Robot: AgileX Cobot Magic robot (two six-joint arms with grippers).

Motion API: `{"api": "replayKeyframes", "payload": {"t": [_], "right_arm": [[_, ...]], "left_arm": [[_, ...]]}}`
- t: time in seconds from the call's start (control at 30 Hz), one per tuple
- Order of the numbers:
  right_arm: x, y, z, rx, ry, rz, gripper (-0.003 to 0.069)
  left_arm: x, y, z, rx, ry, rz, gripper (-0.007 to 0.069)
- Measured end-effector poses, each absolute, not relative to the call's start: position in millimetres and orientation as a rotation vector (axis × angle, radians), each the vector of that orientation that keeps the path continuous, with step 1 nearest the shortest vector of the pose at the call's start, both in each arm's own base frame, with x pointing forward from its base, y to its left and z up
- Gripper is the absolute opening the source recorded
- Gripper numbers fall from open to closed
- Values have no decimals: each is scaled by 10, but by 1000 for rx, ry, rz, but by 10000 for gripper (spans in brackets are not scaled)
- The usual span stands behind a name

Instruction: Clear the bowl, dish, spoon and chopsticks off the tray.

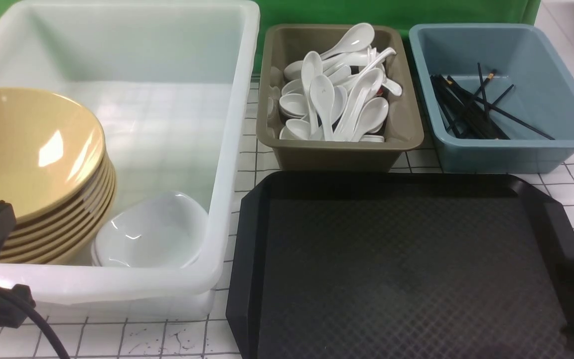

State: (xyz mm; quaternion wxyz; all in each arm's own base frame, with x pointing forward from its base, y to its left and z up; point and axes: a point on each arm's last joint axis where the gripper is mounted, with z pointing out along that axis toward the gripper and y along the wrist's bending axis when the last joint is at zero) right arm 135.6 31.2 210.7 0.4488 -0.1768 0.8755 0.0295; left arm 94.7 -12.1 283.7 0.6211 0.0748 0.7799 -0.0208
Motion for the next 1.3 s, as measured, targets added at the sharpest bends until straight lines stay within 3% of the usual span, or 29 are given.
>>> {"api": "replayKeyframes", "payload": {"t": [0.17, 0.3, 0.53, 0.7, 1.1, 1.3], "right_arm": [[1257, 310, 1897, -390, 2203, 102, 36], [1046, 200, 1723, -165, 2015, 123, 36], [756, 63, 2029, -72, 1594, 75, 36], [587, 17, 2084, -95, 1475, -48, 36], [545, -28, 1793, -45, 1786, -113, 37], [538, -29, 1762, -46, 1819, -114, 37]], "left_arm": [[947, -121, 2836, 172, 1794, -48, -12], [947, -122, 2831, 173, 1795, -48, -12], [947, -122, 2821, 173, 1799, -49, -12], [945, -122, 2817, 174, 1805, -50, -12], [944, -123, 2806, 174, 1813, -52, -12], [943, -124, 2805, 175, 1814, -52, -12]]}}
